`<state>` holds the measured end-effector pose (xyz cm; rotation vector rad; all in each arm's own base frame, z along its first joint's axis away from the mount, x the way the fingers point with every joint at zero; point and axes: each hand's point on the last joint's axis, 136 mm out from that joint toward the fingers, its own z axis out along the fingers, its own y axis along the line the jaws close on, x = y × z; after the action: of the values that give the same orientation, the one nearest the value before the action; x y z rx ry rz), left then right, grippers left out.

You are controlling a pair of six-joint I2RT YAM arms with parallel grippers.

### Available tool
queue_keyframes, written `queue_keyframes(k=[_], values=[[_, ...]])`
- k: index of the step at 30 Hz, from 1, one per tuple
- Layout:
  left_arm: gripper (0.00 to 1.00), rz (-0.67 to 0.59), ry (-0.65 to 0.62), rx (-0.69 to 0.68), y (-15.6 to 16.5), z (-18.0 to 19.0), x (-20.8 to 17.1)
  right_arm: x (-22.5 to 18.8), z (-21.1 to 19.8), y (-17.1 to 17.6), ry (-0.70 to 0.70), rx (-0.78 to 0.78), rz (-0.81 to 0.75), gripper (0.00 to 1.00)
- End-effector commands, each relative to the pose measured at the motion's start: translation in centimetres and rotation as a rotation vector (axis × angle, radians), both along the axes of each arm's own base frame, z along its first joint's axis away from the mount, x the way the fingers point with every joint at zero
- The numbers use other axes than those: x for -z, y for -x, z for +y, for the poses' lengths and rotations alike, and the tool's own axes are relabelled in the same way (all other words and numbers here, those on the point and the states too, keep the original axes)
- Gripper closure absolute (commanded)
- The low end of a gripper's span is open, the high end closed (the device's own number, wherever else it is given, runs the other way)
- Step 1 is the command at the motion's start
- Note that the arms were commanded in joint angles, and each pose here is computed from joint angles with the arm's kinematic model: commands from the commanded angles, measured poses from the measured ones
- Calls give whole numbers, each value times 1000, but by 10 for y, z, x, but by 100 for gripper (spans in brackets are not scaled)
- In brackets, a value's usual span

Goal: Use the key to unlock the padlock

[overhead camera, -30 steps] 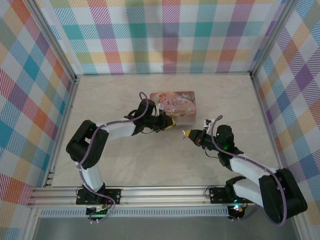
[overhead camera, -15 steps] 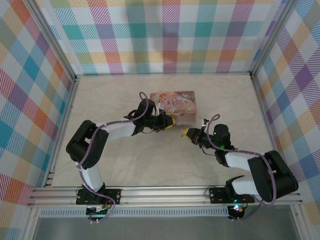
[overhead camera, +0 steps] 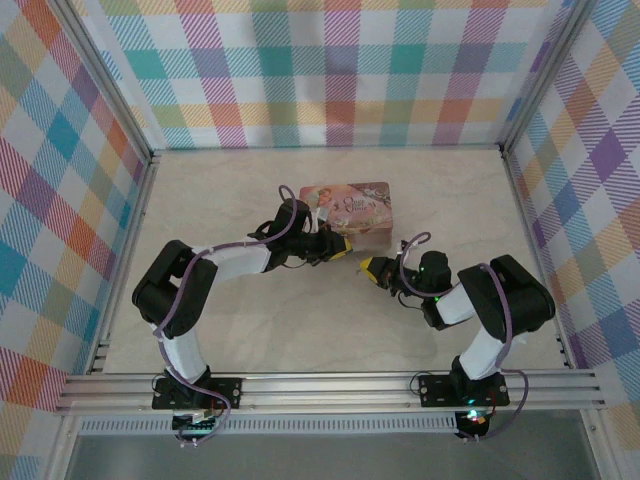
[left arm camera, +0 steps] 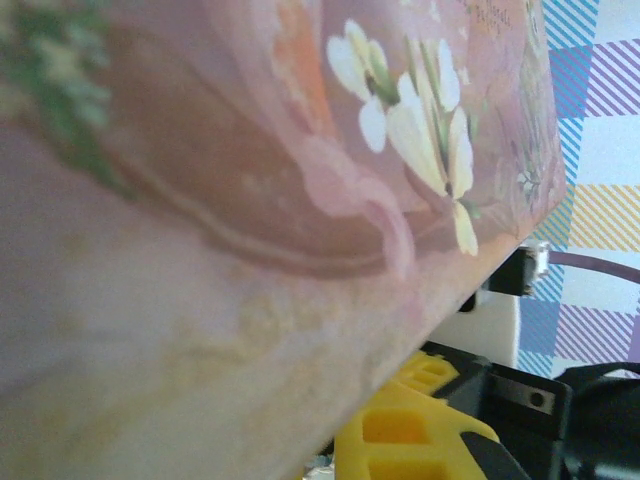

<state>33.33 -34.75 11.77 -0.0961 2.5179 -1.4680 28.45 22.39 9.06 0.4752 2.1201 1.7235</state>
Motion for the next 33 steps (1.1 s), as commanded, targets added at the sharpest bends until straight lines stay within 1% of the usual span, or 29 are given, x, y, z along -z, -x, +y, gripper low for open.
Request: queue_keyframes(k=[1, 11, 18, 33], values=[[92, -68, 98, 32, 1, -5, -39, -22, 11, -1, -50, -36, -98, 100], [92, -72, 103, 33, 2, -5, -41, -22, 12, -4, -48, -23, -99, 100], [92, -69, 105, 31, 2, -5, -39, -32, 12, -7, -63, -19, -122, 100], [92, -63, 112, 33, 2, -6, -36, -39, 16, -13, -79, -15, -131, 100]])
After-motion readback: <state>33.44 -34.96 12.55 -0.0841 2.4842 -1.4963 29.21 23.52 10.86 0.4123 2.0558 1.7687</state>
